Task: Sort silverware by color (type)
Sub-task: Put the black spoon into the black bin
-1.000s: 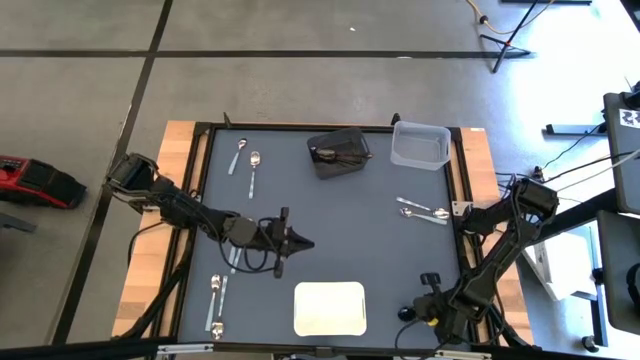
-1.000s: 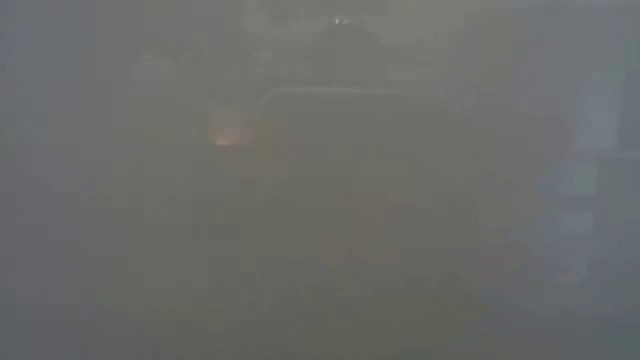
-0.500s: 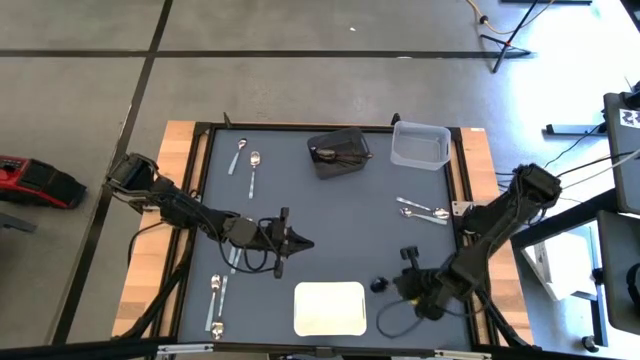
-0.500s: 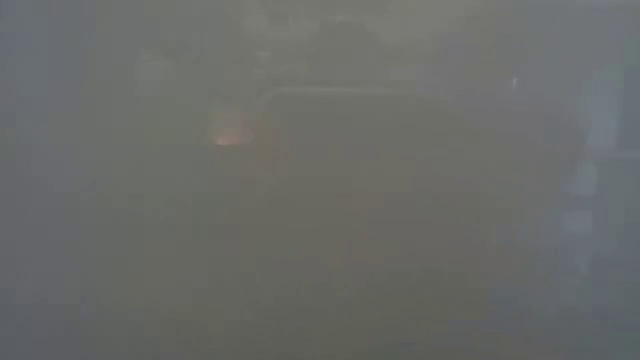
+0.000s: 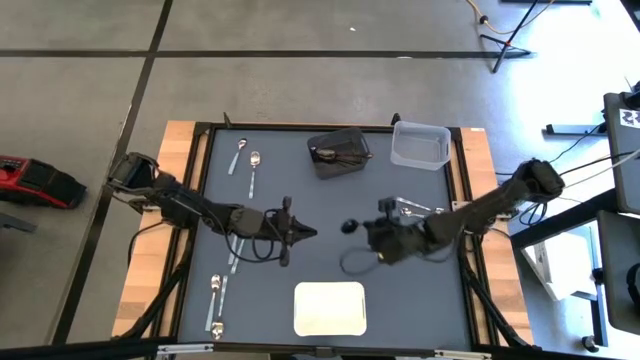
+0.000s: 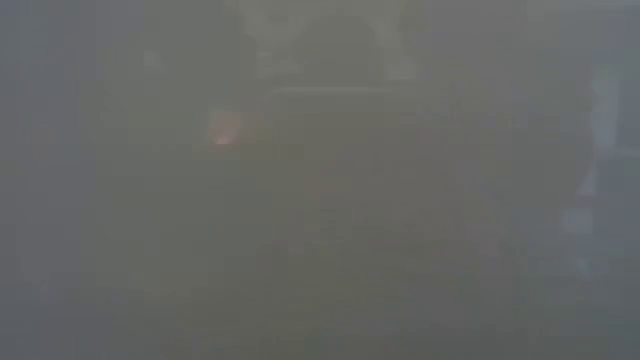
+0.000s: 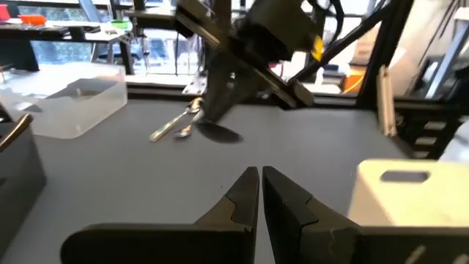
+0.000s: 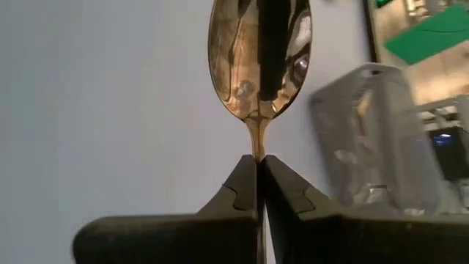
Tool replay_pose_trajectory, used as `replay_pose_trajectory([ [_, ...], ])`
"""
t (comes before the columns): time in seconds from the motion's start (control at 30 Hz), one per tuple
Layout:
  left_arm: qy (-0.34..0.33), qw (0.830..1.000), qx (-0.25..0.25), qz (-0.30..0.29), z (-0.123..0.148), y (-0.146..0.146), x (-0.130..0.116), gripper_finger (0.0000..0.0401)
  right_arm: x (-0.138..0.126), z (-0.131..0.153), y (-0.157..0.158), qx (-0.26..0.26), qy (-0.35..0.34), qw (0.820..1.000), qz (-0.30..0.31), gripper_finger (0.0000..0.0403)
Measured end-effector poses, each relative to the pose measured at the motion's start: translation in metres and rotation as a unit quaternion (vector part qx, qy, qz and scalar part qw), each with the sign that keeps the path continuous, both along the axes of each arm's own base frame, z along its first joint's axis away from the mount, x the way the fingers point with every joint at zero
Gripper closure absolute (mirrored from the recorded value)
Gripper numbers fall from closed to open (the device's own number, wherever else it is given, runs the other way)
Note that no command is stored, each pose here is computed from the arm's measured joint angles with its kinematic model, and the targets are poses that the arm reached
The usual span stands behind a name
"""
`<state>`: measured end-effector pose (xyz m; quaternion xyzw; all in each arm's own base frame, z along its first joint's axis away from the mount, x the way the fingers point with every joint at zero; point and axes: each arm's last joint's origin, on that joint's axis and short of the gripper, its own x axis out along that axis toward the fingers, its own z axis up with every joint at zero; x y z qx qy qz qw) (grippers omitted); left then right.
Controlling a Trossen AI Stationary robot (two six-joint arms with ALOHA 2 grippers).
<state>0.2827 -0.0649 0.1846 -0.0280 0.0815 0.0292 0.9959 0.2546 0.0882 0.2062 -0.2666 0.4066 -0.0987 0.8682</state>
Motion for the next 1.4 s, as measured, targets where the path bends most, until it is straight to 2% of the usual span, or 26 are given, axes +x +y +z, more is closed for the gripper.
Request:
replay_pose_trajectory([
  [0.2,0.041,0.999,0.017,0.017,0.004,0.022,-0.004,0.0386,0.026,0.008,-0.055,0.014,-0.023,1.0,0.003,0.0401],
  [0.43,0.095,0.993,0.058,0.049,0.009,0.046,-0.014,0.0386,0.042,0.023,-0.13,0.013,-0.103,0.994,0.026,0.0401],
  [0.57,0.099,0.99,0.074,0.071,0.013,0.061,-0.017,0.0386,0.042,0.031,-0.177,0.005,-0.162,0.985,0.055,0.0401],
  [0.7,0.115,0.986,0.089,0.076,0.013,0.073,-0.019,0.0386,0.036,0.033,-0.216,0.021,-0.211,0.974,0.076,0.0401],
  [0.87,0.125,0.982,0.106,0.096,0.012,0.087,-0.02,0.0386,0.03,0.018,-0.258,0.025,-0.24,0.967,0.084,0.0401],
  [1.07,0.132,0.979,0.103,0.119,0.011,0.099,-0.022,0.0386,0.033,-0.009,-0.284,0.023,-0.247,0.966,0.071,0.0401],
  [1.4,0.132,0.978,0.103,0.125,0.011,0.102,-0.022,0.0386,0.039,-0.038,-0.287,0.055,-0.212,0.974,0.063,0.04],
])
